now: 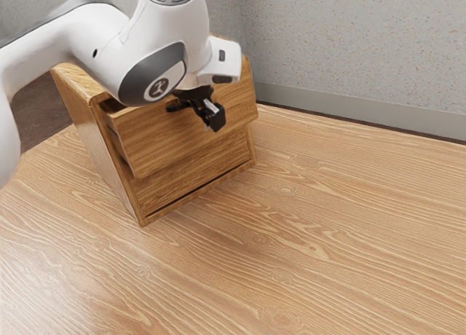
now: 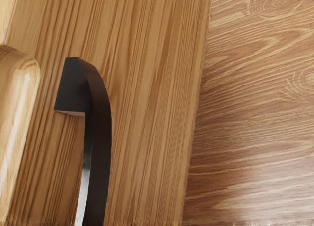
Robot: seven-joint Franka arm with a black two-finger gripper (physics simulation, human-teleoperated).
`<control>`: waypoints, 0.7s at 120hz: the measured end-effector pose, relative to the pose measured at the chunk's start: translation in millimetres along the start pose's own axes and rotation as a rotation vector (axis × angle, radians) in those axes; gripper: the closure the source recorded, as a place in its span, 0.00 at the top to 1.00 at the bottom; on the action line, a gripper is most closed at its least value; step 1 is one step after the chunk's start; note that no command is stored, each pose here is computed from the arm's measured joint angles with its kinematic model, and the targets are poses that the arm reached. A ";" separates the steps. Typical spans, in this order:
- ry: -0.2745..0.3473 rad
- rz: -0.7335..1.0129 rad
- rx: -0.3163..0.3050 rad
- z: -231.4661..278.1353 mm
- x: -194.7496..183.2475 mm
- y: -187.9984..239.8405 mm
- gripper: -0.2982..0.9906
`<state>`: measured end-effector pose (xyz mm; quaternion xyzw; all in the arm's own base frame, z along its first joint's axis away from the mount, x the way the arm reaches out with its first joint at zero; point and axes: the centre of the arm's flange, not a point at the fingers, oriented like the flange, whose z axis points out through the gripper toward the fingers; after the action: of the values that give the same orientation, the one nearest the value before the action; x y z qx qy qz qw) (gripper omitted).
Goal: Pull the drawer handle with one arm to open the drawer
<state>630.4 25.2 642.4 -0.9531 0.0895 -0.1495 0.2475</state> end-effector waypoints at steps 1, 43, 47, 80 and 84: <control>-0.001 0.001 0.000 -0.2 -0.6 0.4 0.68; 0.022 0.029 0.004 -26.9 -8.1 34.0 0.75; 0.022 0.030 0.004 -28.9 -9.2 36.6 0.76; 0.023 0.036 0.004 -34.5 -11.0 56.7 0.77; 0.024 0.035 0.005 -36.7 -12.2 58.2 0.76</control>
<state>601.2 -38.2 641.0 -0.9489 0.1088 -0.1569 0.2512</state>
